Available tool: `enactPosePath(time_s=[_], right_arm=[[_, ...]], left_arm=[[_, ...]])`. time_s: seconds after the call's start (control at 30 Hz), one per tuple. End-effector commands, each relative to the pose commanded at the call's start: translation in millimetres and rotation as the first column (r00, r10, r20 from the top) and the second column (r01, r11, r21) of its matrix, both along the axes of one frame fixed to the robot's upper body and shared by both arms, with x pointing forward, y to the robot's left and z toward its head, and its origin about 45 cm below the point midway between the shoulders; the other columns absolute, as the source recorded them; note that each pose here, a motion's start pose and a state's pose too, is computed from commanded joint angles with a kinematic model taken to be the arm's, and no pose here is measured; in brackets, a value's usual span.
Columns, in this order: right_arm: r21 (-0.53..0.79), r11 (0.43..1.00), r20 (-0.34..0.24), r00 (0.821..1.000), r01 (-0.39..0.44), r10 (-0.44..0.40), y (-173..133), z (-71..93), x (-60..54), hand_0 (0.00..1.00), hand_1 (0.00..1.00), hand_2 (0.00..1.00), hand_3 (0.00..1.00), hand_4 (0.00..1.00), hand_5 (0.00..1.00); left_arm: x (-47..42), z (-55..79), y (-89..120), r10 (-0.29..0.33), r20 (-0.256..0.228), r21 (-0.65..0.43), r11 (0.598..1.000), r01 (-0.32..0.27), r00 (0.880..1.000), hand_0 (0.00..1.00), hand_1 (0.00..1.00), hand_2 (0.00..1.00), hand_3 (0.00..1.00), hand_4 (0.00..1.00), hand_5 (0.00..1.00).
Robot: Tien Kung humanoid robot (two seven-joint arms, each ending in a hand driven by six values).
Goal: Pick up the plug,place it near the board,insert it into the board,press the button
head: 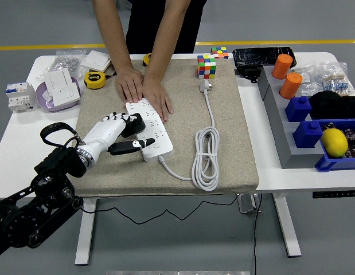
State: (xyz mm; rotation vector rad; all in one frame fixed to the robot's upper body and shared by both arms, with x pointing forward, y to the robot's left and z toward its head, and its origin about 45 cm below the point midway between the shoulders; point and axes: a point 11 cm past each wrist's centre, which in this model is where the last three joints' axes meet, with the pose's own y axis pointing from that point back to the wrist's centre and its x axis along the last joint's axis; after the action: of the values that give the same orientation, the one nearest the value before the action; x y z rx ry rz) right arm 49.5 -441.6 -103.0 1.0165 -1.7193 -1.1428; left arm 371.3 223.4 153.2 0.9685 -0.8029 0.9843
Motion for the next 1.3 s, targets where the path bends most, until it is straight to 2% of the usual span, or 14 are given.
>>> enactPosePath(time_s=[0.17, 0.4, 0.7, 0.77, 0.8, 0.87, 0.97, 1.0, 1.17, 1.2, 1.3], right_arm=[[0.001, 1.000, 0.000, 1.000, -0.001, 0.001, 0.5, -0.1, 0.4, 0.842, 0.740, 0.724, 0.758, 0.998, 0.744], [0.000, 1.000, 0.005, 1.000, -0.002, 0.002, -0.1, 0.4, 2.4, 0.841, 0.739, 0.724, 0.757, 0.998, 0.747], [-0.001, 1.000, 0.004, 1.000, 0.000, 0.000, -0.1, 0.3, 1.8, 0.842, 0.739, 0.724, 0.757, 0.998, 0.748], [-0.001, 1.000, 0.004, 1.000, 0.001, -0.001, -0.1, 0.3, 1.8, 0.842, 0.739, 0.724, 0.757, 0.998, 0.748], [-0.001, 1.000, 0.004, 1.000, 0.001, -0.001, -0.1, 0.3, 1.7, 0.842, 0.740, 0.724, 0.757, 0.998, 0.749], [-0.001, 1.000, 0.003, 1.000, 0.001, -0.001, -0.3, 0.3, 1.6, 0.842, 0.740, 0.724, 0.757, 0.998, 0.749], [-0.001, 1.000, 0.003, 1.000, -0.001, 0.001, -0.1, 0.3, 2.0, 0.842, 0.740, 0.724, 0.757, 0.998, 0.749], [-0.001, 1.000, 0.003, 1.000, -0.002, 0.002, -0.2, 0.3, 2.2, 0.842, 0.741, 0.724, 0.756, 0.998, 0.750], [-0.004, 1.000, -0.001, 1.000, -0.005, 0.005, -1.0, 0.6, 1.8, 0.842, 0.741, 0.724, 0.756, 0.998, 0.750], [-0.004, 1.000, -0.002, 1.000, -0.005, 0.005, -1.0, 0.5, 1.4, 0.843, 0.741, 0.723, 0.756, 0.998, 0.750], [-0.005, 1.000, -0.006, 1.000, -0.005, 0.005, -1.7, 0.6, 0.2, 0.843, 0.741, 0.723, 0.756, 0.998, 0.750]], left_arm=[[3.1, 4.4, -2.1, -0.009, 0.018, 0.018, 1.000, 0.009, 1.000, 0.998, 0.994, 0.920, 0.874, 0.998, 0.998], [2.0, 1.2, -9.1, -0.033, 0.005, 0.034, 0.999, 0.033, 0.999, 0.998, 0.995, 0.919, 0.872, 0.998, 0.998], [5.4, 15.7, -12.4, -0.035, 0.056, 0.017, 0.999, 0.034, 0.998, 0.998, 0.993, 0.919, 0.874, 0.998, 0.998], [3.8, 25.3, -18.8, -0.046, 0.084, -0.020, 0.999, 0.048, 0.995, 0.998, 0.993, 0.919, 0.874, 0.998, 0.998], [2.8, 29.1, -22.0, -0.050, 0.093, -0.040, 0.998, 0.054, 0.994, 0.952, 0.936, 0.876, 0.873, 0.998, 0.998], [-1.3, 39.2, -33.0, -0.053, 0.105, -0.121, 0.990, 0.066, 0.993, 0.952, 0.936, 0.876, 0.873, 0.998, 0.998], [-8.4, 51.8, -49.8, -0.043, 0.080, -0.259, 0.964, 0.062, 0.996, 0.952, 0.936, 0.876, 0.873, 0.998, 0.998], [-10.7, 54.9, -54.9, -0.042, 0.061, -0.288, 0.956, 0.058, 0.997, 0.370, 0.414, 0.453, 0.878, 0.706, 0.443], [-18.2, 68.5, -67.2, -0.045, 0.020, -0.278, 0.959, 0.048, 0.999, 0.370, 0.414, 0.453, 0.878, 0.706, 0.443], [-18.9, 69.4, -67.2, -0.039, 0.011, -0.272, 0.961, 0.041, 0.999, 0.180, 0.100, 0.177, 0.767, 0.442, 0.205], [-19.1, 63.5, -64.0, -0.029, -0.063, -0.228, 0.974, 0.013, 0.998, 0.180, 0.100, 0.177, 0.767, 0.442, 0.205]])
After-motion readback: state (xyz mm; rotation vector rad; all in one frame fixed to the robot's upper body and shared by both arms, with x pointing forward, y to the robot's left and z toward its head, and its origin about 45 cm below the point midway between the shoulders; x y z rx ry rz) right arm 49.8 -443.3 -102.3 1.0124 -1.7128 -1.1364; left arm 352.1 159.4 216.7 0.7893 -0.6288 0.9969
